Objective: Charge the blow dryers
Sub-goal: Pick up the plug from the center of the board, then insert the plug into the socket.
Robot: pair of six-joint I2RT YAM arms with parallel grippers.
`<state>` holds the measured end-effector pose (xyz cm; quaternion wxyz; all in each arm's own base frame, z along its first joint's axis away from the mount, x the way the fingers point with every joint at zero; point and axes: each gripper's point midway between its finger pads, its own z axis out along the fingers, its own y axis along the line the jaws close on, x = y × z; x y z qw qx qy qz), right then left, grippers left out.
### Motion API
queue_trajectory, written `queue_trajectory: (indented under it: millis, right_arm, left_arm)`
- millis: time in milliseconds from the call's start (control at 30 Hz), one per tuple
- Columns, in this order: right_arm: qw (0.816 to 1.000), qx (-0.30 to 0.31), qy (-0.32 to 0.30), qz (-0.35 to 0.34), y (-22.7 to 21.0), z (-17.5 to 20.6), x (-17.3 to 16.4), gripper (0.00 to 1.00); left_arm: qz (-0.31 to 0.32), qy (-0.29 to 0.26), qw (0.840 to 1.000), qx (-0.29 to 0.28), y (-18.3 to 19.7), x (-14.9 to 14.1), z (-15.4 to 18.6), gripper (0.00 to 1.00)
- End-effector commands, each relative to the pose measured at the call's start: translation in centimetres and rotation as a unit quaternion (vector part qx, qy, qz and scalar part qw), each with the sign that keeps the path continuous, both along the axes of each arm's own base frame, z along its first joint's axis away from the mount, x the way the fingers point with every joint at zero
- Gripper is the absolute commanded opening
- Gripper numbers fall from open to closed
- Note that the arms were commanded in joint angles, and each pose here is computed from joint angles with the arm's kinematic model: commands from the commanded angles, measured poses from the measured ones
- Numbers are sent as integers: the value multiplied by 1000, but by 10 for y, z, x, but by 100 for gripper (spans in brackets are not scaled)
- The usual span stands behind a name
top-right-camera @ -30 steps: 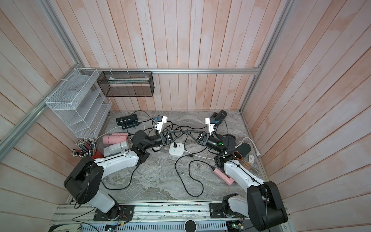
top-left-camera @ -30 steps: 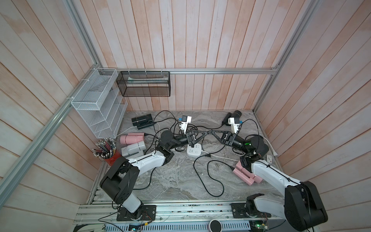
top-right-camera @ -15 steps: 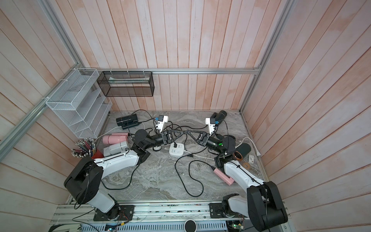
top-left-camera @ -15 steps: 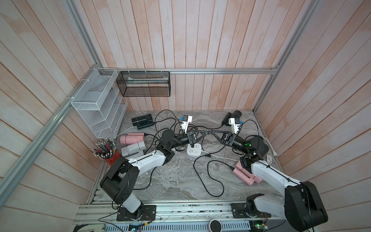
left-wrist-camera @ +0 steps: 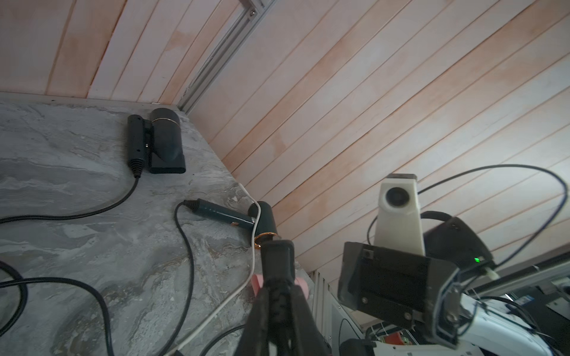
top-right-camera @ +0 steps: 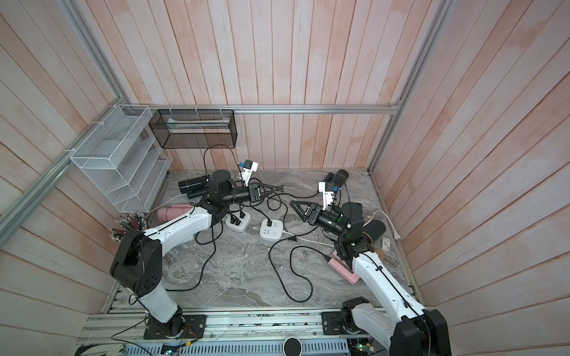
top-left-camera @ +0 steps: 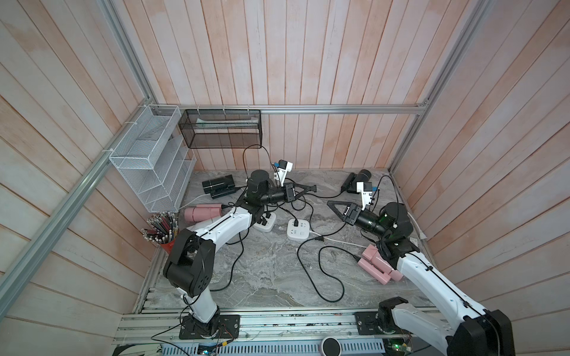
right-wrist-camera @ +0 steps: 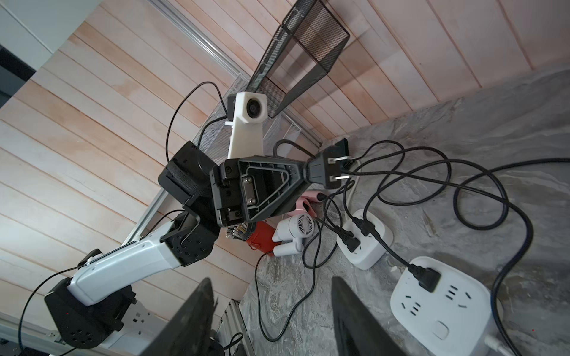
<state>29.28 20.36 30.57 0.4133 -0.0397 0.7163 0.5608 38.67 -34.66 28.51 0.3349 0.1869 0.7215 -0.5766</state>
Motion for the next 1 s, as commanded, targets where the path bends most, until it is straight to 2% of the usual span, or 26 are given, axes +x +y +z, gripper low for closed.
queue_trajectory:
  millis: [0,100,233,433,633,867,967]
  right_arm:
    - [993,-99,34,-53,-17,-34,9,56]
    - [985,-145,50,-82,-29,-51,13,44]
    - [979,-169,62,-98,-36,-67,15,37]
    - [973,-197,77,-97,-38,-85,16,40]
    - [966,-219,96,-96,-41,-110,13,40]
    - [964,-223,113,-88,-40,-127,11,39]
    - [964,-224,112,-87,-39,-127,12,40]
  left_arm:
    - [3,11,995,102,1,2,-42,8]
    - [26,6,986,163,7,8,-52,8]
    - [47,5,969,244,9,7,-70,8]
    - [76,24,933,351,6,1,-105,8]
    - [114,48,896,426,7,-3,-126,8]
    - [130,69,866,477,4,-4,-147,8]
    - [131,80,859,488,2,-4,-155,8]
